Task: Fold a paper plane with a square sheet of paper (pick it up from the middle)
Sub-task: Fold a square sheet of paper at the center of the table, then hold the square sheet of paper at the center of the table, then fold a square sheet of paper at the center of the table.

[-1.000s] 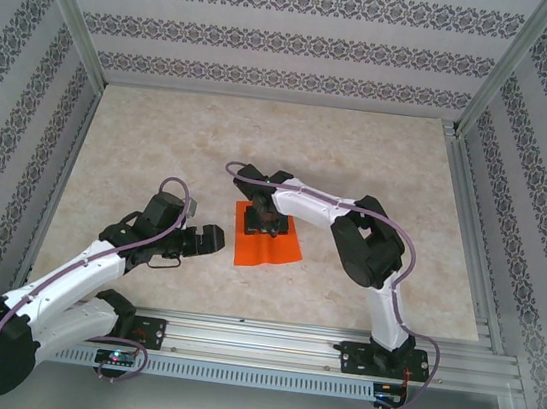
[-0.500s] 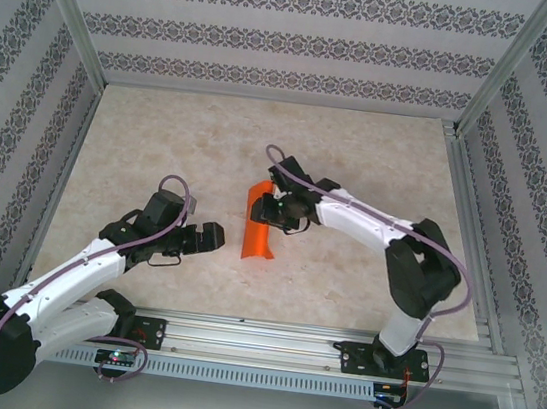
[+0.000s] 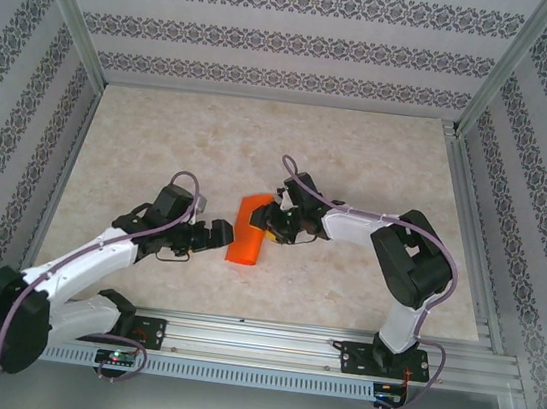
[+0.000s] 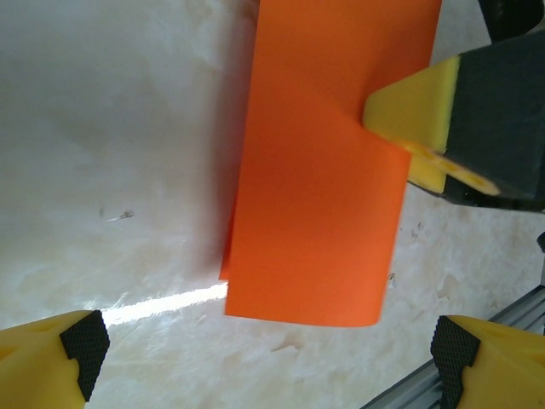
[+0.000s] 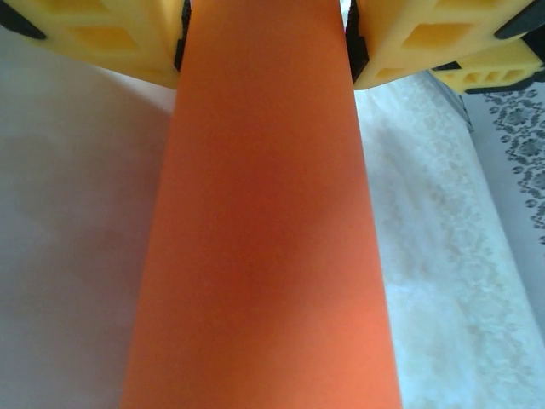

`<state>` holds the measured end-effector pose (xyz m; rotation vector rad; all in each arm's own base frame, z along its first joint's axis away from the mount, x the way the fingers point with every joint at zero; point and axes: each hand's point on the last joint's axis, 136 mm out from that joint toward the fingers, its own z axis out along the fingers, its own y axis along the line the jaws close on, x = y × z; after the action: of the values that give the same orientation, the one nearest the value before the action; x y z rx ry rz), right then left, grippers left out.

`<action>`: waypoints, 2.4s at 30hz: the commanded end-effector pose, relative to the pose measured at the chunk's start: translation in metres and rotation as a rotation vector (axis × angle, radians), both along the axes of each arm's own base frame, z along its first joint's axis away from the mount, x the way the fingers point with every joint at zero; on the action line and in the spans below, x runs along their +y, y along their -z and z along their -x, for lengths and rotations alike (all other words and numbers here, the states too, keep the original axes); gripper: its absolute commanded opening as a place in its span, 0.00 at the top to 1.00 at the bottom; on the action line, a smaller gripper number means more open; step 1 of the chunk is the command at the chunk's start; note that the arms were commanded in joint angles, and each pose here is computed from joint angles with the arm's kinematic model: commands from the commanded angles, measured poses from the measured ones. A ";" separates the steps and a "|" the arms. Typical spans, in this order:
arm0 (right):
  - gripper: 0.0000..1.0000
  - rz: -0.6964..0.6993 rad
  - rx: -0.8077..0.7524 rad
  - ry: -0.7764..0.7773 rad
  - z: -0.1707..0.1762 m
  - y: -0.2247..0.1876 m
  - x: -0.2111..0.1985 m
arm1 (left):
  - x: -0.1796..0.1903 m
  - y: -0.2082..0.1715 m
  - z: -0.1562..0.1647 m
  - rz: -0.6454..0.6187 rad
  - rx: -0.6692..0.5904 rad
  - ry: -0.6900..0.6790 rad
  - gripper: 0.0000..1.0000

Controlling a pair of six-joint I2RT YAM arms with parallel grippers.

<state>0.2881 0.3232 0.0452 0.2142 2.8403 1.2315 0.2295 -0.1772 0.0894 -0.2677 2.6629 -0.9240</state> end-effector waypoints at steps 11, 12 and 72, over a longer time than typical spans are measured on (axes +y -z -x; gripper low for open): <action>0.32 0.096 -0.036 -0.010 0.001 -0.003 -0.032 | -0.048 0.004 -0.046 0.137 0.055 0.100 0.07; 0.32 0.096 -0.037 -0.007 0.000 -0.003 -0.033 | -0.052 0.005 -0.047 0.145 0.066 0.109 0.09; 0.48 0.320 -0.003 -0.050 0.013 0.024 -0.057 | -0.001 0.013 -0.039 -0.043 0.083 -0.141 0.47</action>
<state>0.2791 0.2744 0.0309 0.1725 2.9422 0.9106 0.2757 -0.2120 0.0800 -0.4597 2.6565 -1.0892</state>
